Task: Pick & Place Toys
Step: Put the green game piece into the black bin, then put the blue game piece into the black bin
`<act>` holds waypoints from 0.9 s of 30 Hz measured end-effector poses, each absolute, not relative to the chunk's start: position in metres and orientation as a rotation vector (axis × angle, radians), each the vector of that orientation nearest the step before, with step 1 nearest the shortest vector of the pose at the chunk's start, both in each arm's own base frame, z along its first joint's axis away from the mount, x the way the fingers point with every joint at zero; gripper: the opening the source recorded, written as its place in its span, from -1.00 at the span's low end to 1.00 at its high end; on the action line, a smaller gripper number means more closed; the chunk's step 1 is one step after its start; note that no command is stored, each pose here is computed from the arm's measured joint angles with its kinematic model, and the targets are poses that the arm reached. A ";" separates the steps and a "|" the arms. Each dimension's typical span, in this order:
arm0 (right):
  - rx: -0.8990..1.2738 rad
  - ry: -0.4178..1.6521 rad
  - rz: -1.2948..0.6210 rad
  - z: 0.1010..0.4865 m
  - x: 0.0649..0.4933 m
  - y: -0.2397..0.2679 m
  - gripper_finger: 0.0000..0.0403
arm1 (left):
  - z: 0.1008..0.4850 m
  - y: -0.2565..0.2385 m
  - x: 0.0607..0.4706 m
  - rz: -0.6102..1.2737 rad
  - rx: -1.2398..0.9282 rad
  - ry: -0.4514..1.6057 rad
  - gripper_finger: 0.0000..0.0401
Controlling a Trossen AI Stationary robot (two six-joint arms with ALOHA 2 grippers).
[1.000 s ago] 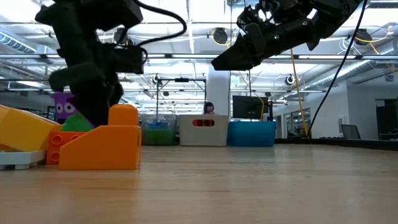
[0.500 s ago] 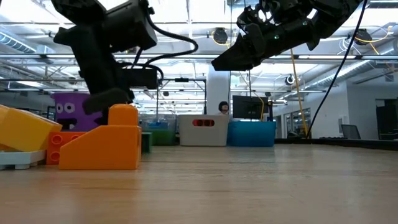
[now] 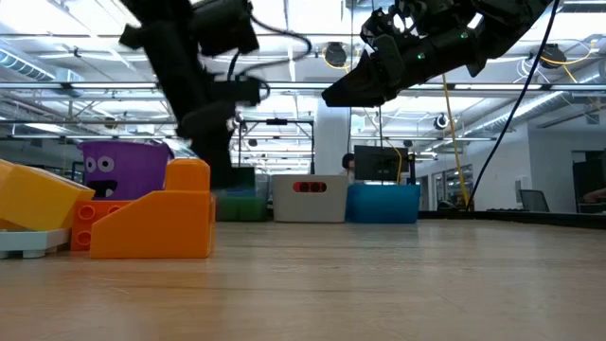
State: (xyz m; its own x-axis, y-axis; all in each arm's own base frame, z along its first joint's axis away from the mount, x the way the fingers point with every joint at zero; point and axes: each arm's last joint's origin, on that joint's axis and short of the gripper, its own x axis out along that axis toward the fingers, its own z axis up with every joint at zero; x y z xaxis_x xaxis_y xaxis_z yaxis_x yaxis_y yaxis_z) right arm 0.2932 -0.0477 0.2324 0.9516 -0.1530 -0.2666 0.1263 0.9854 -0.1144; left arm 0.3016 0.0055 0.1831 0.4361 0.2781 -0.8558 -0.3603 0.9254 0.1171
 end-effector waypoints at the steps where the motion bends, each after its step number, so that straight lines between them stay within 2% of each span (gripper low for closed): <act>1: -0.097 0.278 -0.142 0.232 0.293 -0.048 0.27 | 0.192 0.010 0.301 0.411 -0.087 1.019 -0.52; 6: -0.096 0.279 -0.142 0.232 0.293 -0.048 0.27 | 0.236 0.039 0.294 0.577 -0.142 0.842 -0.52; 11: -0.097 0.279 -0.142 0.232 0.293 -0.048 0.27 | 0.253 0.075 0.279 0.792 -0.213 0.734 -0.47; 18: -0.097 0.279 -0.142 0.232 0.293 -0.048 0.27 | 0.233 0.123 0.277 0.920 -0.328 0.751 -0.49; 27: -0.098 0.283 -0.141 0.232 0.293 -0.048 0.27 | 0.206 0.148 0.289 0.903 -0.276 0.798 -0.05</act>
State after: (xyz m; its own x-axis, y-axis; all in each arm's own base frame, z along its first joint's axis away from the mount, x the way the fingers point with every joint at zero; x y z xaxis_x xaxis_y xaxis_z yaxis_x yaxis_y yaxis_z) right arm 0.2931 -0.0477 0.2320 0.9505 -0.1527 -0.2706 0.1252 0.9853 -0.1164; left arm 0.2889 0.1478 0.2063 0.3619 0.5929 -0.7194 -0.7866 0.6083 0.1056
